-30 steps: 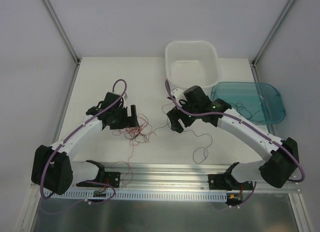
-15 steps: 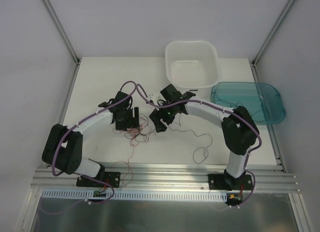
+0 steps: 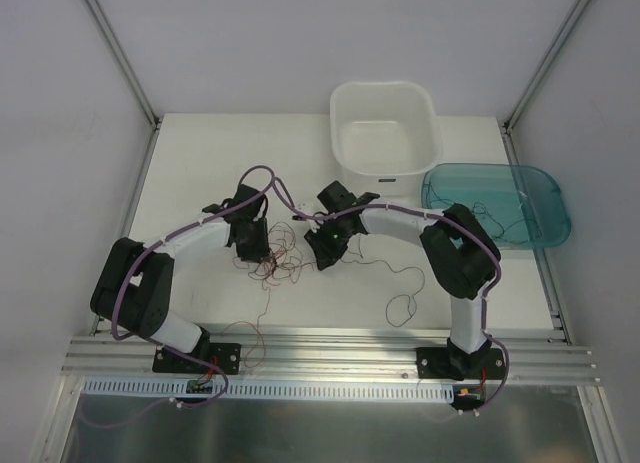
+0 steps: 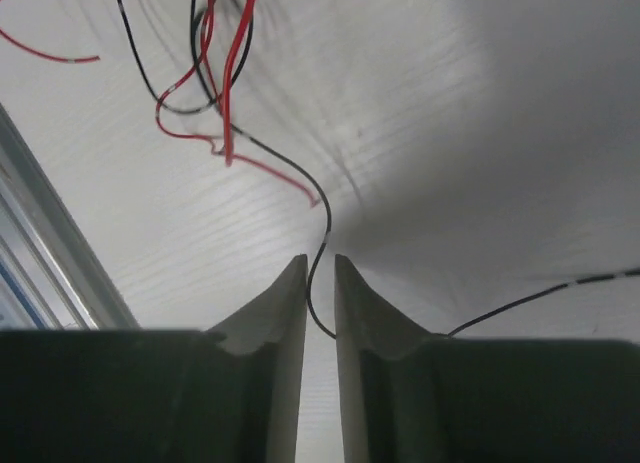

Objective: Untangle the cables

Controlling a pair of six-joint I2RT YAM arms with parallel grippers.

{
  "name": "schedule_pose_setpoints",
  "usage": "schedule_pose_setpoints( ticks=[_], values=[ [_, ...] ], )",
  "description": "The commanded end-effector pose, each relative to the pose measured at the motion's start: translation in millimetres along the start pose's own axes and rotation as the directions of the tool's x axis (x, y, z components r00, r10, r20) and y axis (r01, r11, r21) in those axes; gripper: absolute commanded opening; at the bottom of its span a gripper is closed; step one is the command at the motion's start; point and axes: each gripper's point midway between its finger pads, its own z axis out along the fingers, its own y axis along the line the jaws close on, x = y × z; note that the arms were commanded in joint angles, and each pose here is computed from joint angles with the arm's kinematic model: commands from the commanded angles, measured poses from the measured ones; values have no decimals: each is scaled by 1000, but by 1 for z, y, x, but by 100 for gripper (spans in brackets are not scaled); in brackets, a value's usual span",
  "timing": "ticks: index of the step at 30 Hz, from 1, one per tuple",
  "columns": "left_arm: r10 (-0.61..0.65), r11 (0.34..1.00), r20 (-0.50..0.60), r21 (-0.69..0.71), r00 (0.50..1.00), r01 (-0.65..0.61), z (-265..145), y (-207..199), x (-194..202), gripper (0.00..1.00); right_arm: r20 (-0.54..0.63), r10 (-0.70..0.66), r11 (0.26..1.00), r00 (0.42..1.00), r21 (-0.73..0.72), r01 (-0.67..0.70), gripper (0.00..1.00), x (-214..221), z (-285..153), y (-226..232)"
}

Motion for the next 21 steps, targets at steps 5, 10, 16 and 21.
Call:
schedule_pose_setpoints(
  ticks=[5, 10, 16, 21],
  values=[
    [-89, 991, 29, -101, 996, 91, 6, 33, -9, 3, 117, -12, 1000, 993, -2, 12, 1, -1, -56, 29],
    [-186, 973, 73, -127, 980, 195, -1, 60, -20, 0, 234, -10, 997, 972, 78, -9, 1, -5, -124, 37],
    [-264, 950, 109, -144, 958, 278, -12, 84, -38, 0, 444, -81, 982, 892, 189, -5, 1, -24, -232, 62],
    [-304, 936, 95, -156, 948, 315, -12, 98, -47, 0, 609, -166, 961, 776, 275, -10, 1, -39, -313, 88]
  ],
)
